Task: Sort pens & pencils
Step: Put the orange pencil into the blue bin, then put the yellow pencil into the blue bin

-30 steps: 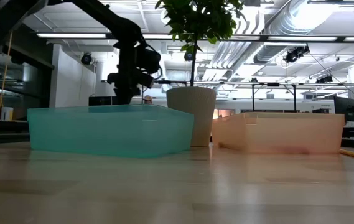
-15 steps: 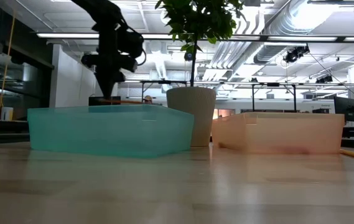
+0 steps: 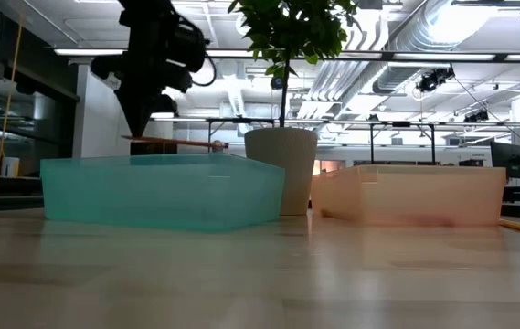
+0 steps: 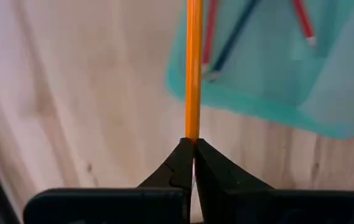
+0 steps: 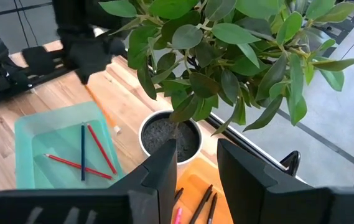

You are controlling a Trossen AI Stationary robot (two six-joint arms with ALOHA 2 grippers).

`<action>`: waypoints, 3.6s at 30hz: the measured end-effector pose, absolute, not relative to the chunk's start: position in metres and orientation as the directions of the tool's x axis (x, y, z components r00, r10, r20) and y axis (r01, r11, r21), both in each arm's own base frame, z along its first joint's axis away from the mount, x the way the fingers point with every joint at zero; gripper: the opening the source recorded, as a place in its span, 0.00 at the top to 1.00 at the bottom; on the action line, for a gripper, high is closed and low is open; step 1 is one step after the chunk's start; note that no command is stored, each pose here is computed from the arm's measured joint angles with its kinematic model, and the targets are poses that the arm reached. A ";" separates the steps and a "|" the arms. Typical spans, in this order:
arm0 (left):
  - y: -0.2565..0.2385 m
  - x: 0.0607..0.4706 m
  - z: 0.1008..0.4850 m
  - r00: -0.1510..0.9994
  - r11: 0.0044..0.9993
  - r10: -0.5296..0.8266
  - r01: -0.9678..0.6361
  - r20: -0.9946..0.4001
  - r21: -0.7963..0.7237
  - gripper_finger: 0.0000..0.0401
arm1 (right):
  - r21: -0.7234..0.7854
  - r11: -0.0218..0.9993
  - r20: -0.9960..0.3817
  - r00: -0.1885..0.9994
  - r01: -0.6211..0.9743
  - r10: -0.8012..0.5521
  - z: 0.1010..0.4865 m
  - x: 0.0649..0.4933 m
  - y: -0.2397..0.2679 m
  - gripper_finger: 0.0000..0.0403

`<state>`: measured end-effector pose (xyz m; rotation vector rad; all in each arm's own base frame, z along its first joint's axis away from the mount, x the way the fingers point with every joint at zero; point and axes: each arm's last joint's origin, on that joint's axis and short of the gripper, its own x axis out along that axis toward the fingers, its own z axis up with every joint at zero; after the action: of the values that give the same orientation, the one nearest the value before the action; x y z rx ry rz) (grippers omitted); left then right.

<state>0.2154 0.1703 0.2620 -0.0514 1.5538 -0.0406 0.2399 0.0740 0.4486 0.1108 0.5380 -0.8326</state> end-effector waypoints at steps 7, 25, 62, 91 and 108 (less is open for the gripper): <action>0.134 0.241 0.262 0.032 0.993 -0.082 0.092 -0.996 -0.078 1.00 | -0.122 0.684 -0.503 0.549 0.719 -0.667 0.448 0.240 0.074 0.73; 0.083 0.283 0.260 0.188 0.986 -0.094 0.157 -0.978 -0.065 0.97 | -0.148 0.729 -0.542 0.562 0.668 -0.625 0.447 0.239 0.077 0.73; -0.035 0.243 0.381 0.817 0.950 0.241 -0.087 -0.524 0.300 0.60 | 0.008 0.907 -0.949 0.288 0.422 -0.125 0.323 0.235 0.109 0.73; -0.112 0.202 0.380 0.788 0.838 0.545 -0.524 -0.286 0.153 0.60 | 0.036 0.824 -0.998 -0.067 -0.566 -0.002 0.228 0.249 0.107 0.73; -0.119 0.211 0.369 0.767 0.819 0.569 -0.559 -0.295 0.128 0.60 | 0.025 0.718 -1.000 -0.007 -0.696 0.028 0.199 0.272 0.097 0.73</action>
<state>0.2115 -0.1192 0.3690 0.0330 0.3310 0.6125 0.2720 0.0972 0.1991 -0.5780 1.4817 0.6241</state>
